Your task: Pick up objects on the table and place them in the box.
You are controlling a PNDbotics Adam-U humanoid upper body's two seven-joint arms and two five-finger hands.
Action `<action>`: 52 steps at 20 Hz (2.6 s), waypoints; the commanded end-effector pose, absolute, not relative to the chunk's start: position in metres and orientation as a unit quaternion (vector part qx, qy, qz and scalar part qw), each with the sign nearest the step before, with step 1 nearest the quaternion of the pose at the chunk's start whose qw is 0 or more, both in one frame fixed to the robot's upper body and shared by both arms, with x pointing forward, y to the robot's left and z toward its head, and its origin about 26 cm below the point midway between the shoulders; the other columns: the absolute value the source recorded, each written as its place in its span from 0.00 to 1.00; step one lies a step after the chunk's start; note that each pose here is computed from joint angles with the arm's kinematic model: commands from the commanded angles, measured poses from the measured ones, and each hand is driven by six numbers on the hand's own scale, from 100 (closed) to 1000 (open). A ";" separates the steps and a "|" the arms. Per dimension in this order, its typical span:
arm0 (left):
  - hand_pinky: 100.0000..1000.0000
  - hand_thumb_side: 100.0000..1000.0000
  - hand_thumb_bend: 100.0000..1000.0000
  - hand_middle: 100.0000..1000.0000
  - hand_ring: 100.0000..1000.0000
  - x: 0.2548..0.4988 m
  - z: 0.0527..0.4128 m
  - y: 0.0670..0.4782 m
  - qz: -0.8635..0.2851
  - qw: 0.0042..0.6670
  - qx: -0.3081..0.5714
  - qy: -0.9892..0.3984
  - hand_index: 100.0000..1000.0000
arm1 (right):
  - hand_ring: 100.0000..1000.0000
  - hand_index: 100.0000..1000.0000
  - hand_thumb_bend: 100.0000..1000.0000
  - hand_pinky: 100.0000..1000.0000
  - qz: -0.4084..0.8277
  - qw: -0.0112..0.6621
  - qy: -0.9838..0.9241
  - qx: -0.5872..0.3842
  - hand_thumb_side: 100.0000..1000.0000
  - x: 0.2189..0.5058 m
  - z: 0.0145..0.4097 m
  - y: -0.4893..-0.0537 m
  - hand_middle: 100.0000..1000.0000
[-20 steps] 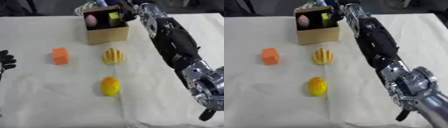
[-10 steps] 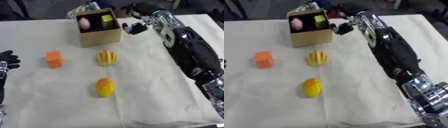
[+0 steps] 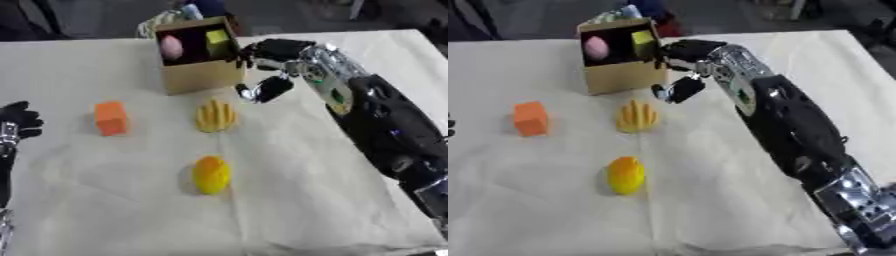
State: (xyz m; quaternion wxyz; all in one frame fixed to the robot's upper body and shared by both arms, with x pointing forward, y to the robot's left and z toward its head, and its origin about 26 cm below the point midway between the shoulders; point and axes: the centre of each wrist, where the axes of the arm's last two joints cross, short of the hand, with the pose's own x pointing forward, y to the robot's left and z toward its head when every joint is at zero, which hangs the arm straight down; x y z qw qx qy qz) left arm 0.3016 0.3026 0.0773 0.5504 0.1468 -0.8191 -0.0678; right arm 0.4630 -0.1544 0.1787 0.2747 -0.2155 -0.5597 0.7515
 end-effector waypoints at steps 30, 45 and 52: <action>0.66 0.80 0.00 0.58 0.64 0.303 0.086 0.305 -0.071 0.537 0.151 -0.827 0.76 | 0.82 1.00 0.21 0.80 0.776 0.278 -0.497 -0.272 0.50 0.463 0.185 -0.131 0.85; 0.66 0.80 0.00 0.58 0.64 0.303 0.085 0.304 -0.070 0.538 0.149 -0.826 0.76 | 0.80 0.96 0.25 0.80 0.808 0.259 -0.426 -0.312 0.51 0.470 0.145 -0.130 0.81; 0.66 0.80 0.00 0.58 0.64 0.303 0.085 0.304 -0.069 0.538 0.149 -0.827 0.76 | 0.77 0.94 0.09 0.76 0.789 0.271 -0.458 -0.306 0.49 0.474 0.125 -0.130 0.77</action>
